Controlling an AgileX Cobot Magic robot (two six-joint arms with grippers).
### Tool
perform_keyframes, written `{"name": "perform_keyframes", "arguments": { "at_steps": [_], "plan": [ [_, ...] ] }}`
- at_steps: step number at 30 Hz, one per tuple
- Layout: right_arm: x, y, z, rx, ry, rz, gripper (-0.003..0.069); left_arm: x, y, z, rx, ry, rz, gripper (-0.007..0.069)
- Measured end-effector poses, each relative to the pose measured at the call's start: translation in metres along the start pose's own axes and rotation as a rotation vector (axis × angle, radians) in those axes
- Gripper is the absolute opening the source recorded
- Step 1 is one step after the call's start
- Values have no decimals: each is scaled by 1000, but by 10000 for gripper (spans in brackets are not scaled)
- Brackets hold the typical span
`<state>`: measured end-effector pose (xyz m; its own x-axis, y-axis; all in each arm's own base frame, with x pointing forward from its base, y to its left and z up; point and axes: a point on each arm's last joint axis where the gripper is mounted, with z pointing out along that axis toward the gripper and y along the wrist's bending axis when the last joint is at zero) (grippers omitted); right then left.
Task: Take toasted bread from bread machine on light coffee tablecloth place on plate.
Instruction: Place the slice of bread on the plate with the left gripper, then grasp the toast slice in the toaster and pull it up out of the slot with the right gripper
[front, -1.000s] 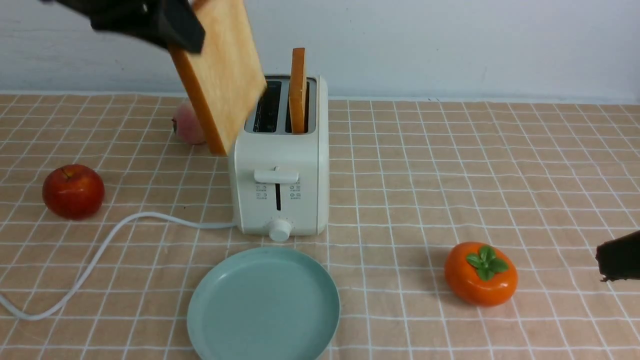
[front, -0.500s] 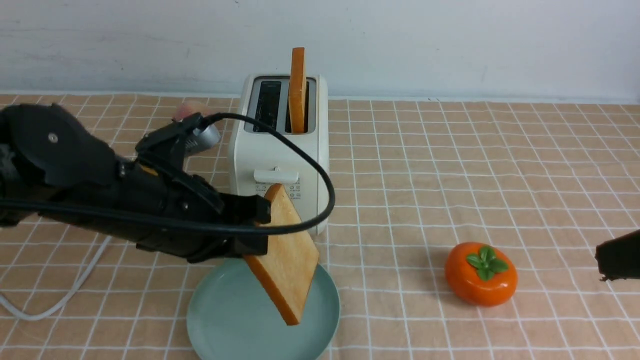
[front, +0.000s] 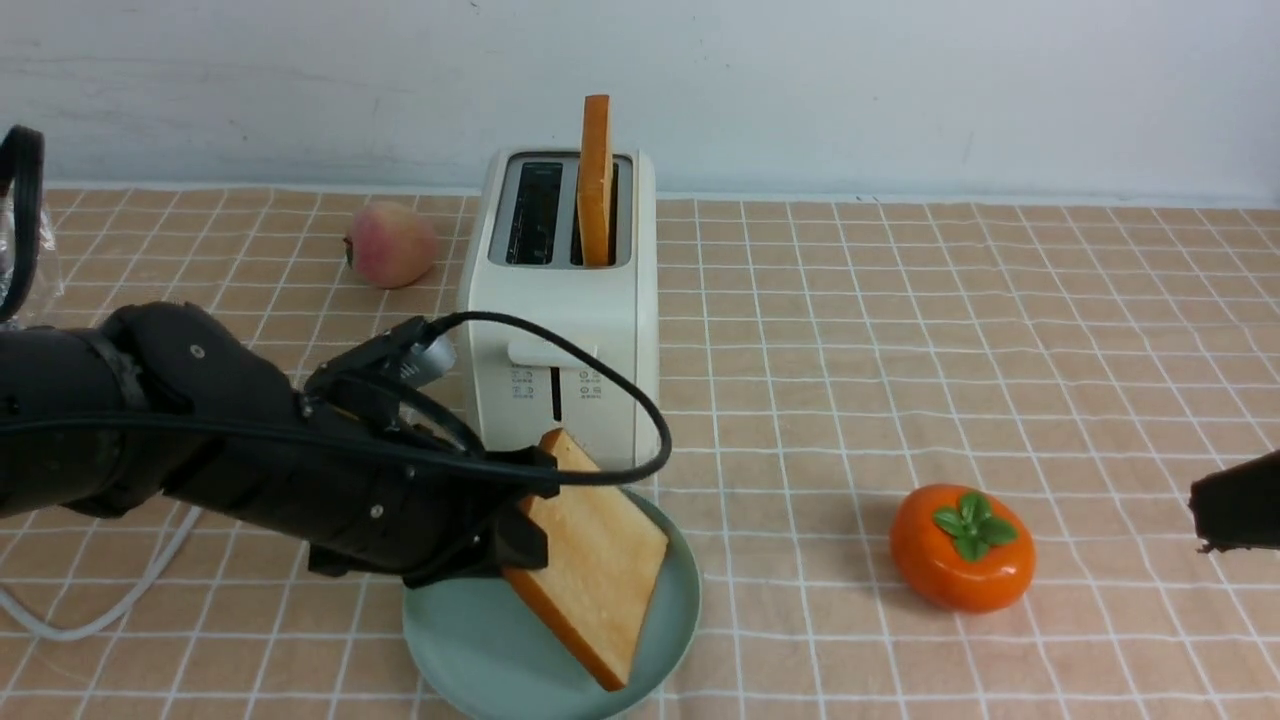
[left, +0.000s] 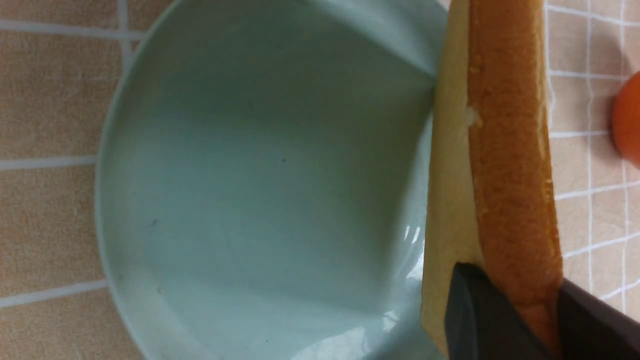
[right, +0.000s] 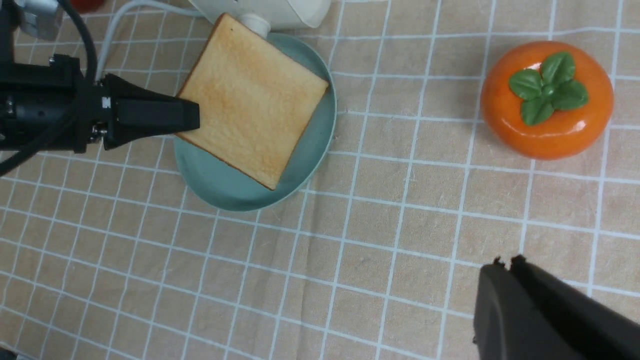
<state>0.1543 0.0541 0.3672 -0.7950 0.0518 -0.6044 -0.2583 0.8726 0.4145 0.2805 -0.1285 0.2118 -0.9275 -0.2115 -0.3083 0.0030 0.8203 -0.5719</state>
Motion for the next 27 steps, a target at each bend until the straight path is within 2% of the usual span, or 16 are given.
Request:
{"name": "perform_keyframes", "arguments": {
  "at_steps": [6,7,10,13,16,17,18,19,20,21,27],
  "plan": [
    [0,0,0,-4,-1,2,15,3,5,0,-50,39,90,239],
    [0,1,0,-12,-4,7,17,5,8,-1,-84,63,127,287],
    [-3,5,0,-50,-35,8,20,9,13,-7,-162,98,145,319],
    [-9,11,-1,-123,-93,-16,21,11,18,-18,-255,102,105,281],
    [-18,17,0,-199,-161,-47,22,12,21,-38,-356,70,74,188],
    [-19,18,0,-210,-166,-53,22,13,21,-38,-364,70,74,181],
    [-27,21,2,-249,-182,-67,22,14,20,-54,-406,35,70,103],
    [-29,22,3,-258,-184,-68,22,14,20,-58,-412,27,71,94],
    [-39,25,5,-286,-195,-74,22,16,16,-73,-416,-12,78,22],
    [-47,25,7,-298,-195,-72,22,18,12,-85,-407,-52,89,-14],
    [-88,29,36,-299,-159,-105,32,42,-8,-156,-286,-284,142,-14]
  ]
}}
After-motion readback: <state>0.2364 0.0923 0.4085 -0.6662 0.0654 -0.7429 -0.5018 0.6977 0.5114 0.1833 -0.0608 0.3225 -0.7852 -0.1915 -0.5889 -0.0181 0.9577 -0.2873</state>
